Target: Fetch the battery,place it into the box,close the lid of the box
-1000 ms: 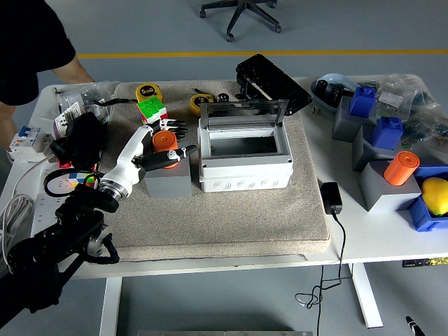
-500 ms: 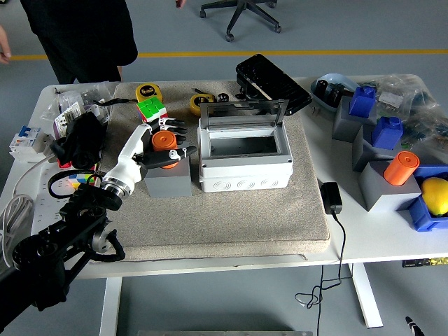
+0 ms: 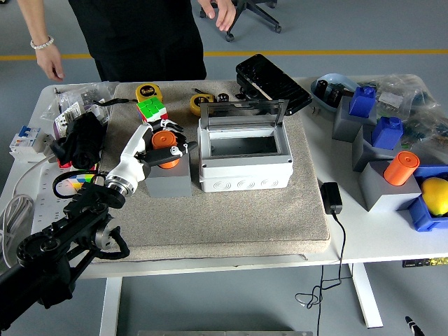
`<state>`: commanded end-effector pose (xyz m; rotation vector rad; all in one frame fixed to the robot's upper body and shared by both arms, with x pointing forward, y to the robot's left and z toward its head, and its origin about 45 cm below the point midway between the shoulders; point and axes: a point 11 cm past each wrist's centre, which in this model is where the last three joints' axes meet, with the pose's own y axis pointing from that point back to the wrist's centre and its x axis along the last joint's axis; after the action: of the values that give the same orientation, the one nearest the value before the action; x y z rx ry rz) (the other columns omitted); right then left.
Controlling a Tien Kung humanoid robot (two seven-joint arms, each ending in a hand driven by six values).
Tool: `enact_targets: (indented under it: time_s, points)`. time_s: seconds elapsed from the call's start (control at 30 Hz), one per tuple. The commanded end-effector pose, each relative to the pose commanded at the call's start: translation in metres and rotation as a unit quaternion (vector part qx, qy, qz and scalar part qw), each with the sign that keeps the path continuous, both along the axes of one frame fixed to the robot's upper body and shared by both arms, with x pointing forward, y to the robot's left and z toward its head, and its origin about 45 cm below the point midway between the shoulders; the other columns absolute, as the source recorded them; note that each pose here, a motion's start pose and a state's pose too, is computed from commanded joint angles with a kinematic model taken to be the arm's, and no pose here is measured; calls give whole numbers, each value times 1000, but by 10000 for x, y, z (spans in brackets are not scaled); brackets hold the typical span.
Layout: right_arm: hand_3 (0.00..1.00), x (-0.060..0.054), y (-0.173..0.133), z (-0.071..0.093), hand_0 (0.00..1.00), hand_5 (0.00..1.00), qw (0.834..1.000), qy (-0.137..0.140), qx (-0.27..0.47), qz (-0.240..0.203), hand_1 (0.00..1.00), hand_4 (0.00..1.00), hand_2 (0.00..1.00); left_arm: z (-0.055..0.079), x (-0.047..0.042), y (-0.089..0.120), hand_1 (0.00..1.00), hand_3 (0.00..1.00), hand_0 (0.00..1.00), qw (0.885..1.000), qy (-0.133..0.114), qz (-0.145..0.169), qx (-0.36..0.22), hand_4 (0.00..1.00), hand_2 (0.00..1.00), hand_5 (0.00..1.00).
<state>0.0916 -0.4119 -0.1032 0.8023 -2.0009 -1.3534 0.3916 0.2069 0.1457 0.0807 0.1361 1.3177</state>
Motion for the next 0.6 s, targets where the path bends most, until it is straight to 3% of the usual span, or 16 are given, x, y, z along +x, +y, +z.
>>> enact_targets:
  time_s: [0.03,0.07,0.23,0.27,0.6]
  points:
    - [600,1,0,0,726,619,1000,0,0,0,665,998,653,-3,-1,-10,318,205,332,1000,1,-3,-1,715,273,2]
    - [600,2,0,1,727,619,1000,0,0,0,665,998,653,-5,-2,-18,217,171,251,1000,2,-5,-1,396,188,2]
    - [600,7,-8,4,727,619,1000,-1,0,0,665,998,653,-19,-4,-45,217,171,251,1000,7,-12,-3,396,188,2]
    - [600,8,-8,4,727,616,1000,-1,0,0,665,998,653,-21,-5,-48,182,158,232,1000,8,-13,-4,227,160,2]
    - [600,22,-2,5,727,616,1000,-3,-1,1,665,998,653,0,6,-59,179,161,230,1000,5,-13,-7,229,156,2]
